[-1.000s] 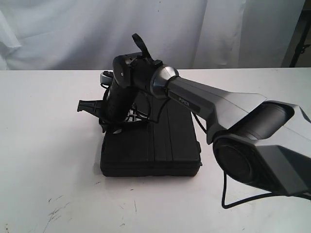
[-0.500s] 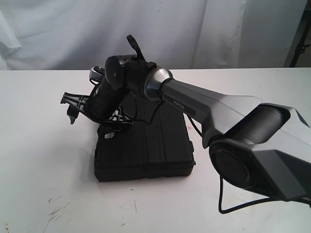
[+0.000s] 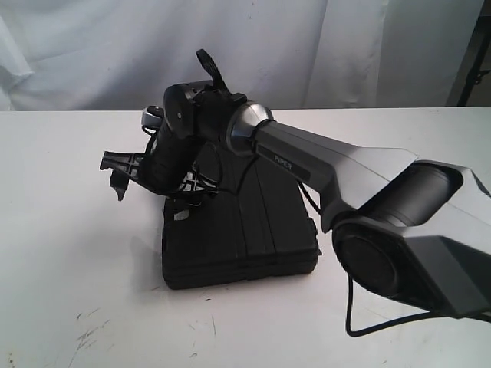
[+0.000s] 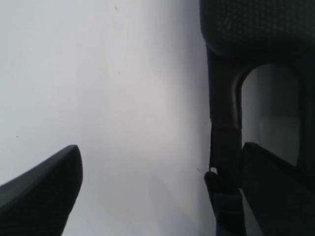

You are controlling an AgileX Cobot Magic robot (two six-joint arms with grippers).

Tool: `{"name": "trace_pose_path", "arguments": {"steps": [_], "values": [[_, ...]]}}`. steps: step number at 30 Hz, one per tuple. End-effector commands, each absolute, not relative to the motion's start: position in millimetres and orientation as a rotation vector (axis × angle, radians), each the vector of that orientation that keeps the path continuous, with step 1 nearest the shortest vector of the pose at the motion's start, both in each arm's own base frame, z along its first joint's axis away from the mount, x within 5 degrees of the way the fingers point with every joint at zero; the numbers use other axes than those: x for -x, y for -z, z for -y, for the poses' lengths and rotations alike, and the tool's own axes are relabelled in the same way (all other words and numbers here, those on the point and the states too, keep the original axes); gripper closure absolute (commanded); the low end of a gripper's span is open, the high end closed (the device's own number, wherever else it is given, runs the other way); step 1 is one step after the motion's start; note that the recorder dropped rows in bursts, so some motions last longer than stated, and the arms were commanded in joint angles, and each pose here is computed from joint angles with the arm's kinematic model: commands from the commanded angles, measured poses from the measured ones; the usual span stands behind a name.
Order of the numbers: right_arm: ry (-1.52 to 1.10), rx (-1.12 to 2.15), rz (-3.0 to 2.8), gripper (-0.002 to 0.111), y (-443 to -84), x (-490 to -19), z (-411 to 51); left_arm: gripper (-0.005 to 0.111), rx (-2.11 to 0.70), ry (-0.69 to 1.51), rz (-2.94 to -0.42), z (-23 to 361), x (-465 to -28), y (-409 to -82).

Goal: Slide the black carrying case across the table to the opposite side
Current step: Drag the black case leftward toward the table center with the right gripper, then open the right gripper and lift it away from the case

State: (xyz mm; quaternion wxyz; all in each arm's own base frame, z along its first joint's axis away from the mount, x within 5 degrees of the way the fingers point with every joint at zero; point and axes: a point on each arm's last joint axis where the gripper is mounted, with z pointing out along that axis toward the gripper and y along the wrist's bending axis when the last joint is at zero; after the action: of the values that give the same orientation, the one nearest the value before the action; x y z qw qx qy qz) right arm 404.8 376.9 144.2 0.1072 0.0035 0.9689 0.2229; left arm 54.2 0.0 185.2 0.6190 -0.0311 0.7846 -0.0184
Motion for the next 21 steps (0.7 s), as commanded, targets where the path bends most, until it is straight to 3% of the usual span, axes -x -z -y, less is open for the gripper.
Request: {"name": "trace_pose_path", "arguments": {"steps": [1, 10, 15, 17, 21], "values": [[-0.661, 0.011, -2.803, 0.028, -163, -407, -374, 0.107, 0.075, 0.049, -1.794, 0, -54, -185], [-0.724, -0.157, -2.757, 0.028, -170, -411, -376, 0.107, 0.075, 0.049, -1.794, 0, -54, -185], [-0.7, -0.191, -2.672, 0.034, -193, -417, -368, 0.107, 0.075, 0.049, -1.794, 0, -54, -185], [-0.689, -0.184, -2.637, 0.044, -205, -419, -362, 0.107, 0.075, 0.049, -1.794, 0, -54, -185], [-0.664, -0.121, -2.619, 0.081, -225, -426, -344, 0.107, 0.075, 0.049, -1.794, 0, -54, -185]]}}
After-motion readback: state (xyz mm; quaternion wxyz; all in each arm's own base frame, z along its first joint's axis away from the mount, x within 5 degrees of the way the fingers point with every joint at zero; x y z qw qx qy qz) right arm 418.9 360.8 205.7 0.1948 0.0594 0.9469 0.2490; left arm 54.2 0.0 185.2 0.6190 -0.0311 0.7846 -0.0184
